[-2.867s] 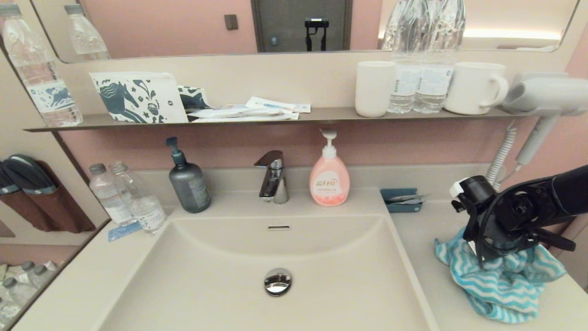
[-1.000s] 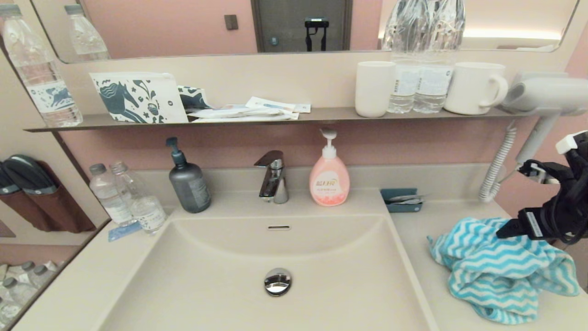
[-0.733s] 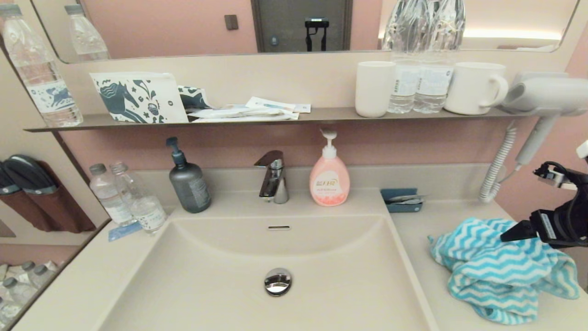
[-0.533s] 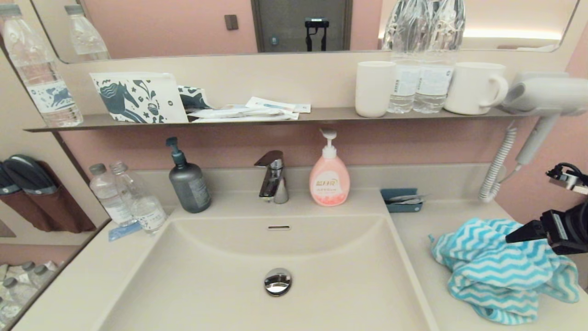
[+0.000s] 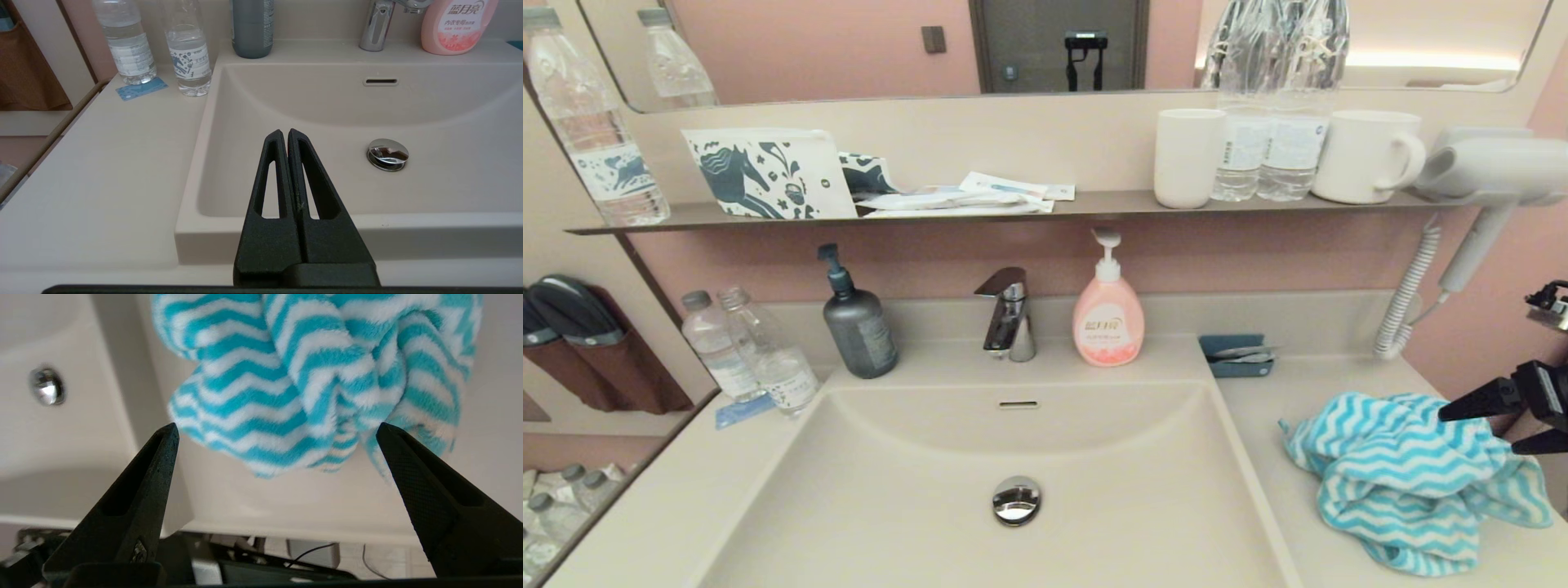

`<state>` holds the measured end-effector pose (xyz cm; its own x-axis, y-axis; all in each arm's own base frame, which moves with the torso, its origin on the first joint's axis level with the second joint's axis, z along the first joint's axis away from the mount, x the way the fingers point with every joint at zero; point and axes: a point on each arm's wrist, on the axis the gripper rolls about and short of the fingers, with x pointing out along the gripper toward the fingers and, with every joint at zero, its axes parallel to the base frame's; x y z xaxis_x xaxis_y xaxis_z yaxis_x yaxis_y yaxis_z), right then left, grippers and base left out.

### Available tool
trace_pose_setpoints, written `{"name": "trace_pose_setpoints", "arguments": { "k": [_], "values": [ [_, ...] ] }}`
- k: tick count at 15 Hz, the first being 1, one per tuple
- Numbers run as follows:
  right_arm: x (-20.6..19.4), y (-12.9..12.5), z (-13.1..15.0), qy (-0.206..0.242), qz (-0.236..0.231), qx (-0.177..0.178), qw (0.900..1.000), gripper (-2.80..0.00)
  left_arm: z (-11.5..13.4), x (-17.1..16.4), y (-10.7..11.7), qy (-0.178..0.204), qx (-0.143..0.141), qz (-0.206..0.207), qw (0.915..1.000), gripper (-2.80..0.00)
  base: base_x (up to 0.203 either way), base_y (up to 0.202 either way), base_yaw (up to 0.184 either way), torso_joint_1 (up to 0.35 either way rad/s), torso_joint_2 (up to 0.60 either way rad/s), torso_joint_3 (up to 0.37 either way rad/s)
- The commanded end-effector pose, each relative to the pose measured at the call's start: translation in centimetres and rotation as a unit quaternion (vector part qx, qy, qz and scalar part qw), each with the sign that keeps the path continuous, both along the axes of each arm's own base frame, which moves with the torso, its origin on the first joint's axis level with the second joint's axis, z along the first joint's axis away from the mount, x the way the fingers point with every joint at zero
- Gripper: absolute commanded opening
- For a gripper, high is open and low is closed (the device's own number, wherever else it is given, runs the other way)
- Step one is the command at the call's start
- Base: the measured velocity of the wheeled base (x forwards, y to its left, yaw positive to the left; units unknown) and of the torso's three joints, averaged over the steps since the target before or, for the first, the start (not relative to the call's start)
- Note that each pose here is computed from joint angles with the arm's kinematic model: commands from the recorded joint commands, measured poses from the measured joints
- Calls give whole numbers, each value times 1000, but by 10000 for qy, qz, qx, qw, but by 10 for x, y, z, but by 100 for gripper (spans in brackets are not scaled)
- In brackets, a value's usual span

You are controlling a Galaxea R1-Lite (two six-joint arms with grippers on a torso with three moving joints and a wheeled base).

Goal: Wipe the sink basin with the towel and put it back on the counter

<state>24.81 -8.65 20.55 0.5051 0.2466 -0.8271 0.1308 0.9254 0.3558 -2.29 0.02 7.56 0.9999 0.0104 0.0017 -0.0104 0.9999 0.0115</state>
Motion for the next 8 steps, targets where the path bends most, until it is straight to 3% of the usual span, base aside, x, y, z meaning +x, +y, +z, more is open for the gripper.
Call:
{"name": "trace_pose_setpoints", "arguments": {
  "k": [1,2,8],
  "values": [
    [-3,1,12,8,18,44,10000,0,0,0,0,8,-2,2,10000,-280,0,0,0,0,0,0],
    [-5,1,15,-46,35,15,10000,-280,0,0,0,2,-4,2,10000,-280,0,0,0,0,0,0],
    [-12,4,23,-160,50,-114,9998,-280,0,0,0,8,-2,2,10000,-280,0,0,0,0,0,0]
  ]
}}
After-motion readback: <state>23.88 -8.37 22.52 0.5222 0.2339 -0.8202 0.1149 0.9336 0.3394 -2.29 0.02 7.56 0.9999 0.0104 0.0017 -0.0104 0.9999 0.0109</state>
